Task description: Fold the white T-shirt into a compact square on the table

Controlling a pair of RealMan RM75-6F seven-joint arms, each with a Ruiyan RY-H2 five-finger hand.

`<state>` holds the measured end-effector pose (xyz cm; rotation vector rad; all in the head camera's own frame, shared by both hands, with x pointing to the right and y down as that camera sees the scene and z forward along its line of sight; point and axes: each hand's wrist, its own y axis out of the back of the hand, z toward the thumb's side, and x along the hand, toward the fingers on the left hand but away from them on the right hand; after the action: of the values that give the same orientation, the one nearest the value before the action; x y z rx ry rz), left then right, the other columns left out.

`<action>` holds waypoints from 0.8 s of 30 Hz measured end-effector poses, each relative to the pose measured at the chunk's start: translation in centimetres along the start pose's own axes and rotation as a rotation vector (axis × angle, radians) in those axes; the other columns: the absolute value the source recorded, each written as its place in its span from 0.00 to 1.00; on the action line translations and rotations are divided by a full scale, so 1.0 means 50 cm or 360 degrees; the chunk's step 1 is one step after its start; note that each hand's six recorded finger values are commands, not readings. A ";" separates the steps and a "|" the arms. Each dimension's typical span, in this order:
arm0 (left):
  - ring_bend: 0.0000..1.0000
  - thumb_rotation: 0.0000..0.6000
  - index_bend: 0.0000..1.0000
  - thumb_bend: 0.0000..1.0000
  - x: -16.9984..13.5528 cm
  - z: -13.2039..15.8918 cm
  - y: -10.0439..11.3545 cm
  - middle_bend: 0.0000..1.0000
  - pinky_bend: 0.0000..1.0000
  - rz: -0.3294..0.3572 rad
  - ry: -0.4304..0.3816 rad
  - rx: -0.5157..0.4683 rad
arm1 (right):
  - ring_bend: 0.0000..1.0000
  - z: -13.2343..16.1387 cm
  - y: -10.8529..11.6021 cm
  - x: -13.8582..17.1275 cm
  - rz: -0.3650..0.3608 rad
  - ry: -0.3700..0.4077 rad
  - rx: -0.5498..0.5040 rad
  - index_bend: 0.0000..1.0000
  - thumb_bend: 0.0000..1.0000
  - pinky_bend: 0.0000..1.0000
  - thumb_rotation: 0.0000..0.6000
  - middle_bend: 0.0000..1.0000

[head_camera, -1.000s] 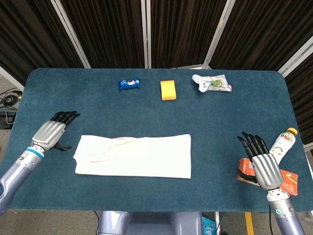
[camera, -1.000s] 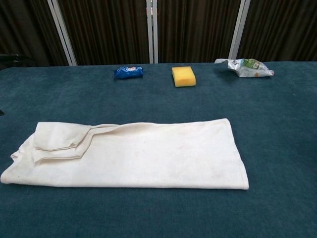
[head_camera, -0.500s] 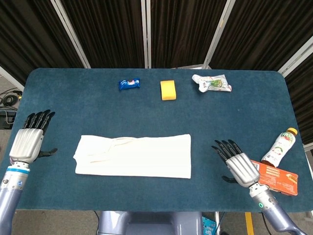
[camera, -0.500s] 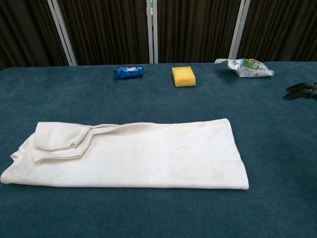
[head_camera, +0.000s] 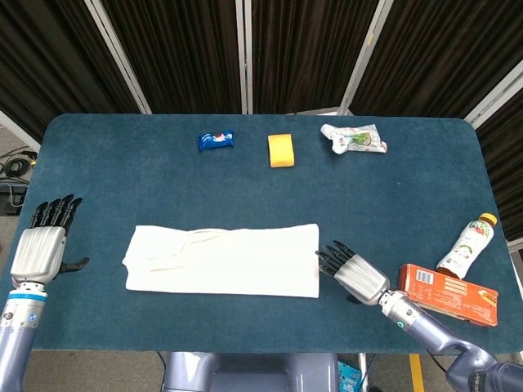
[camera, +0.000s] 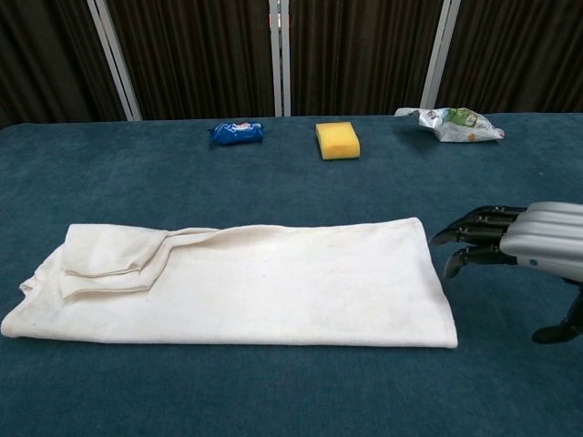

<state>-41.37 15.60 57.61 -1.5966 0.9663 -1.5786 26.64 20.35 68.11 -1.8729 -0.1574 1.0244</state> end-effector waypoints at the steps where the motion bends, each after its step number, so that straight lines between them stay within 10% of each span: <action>1: 0.00 1.00 0.00 0.05 0.000 0.000 0.000 0.00 0.00 0.0002 0.0000 0.0001 | 0.00 -0.002 -0.002 -0.005 0.0001 0.0013 0.0022 0.29 0.02 0.00 1.00 0.06; 24: 0.00 1.00 0.00 0.05 0.007 -0.005 -0.010 0.00 0.00 -0.0023 0.0010 0.0002 | 0.00 -0.033 -0.013 -0.117 -0.0135 0.0259 0.0252 0.31 0.01 0.00 1.00 0.10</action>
<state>-41.62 15.58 58.24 -1.6020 0.9590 -1.5944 24.28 16.62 72.33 -1.7807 -0.0577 0.7995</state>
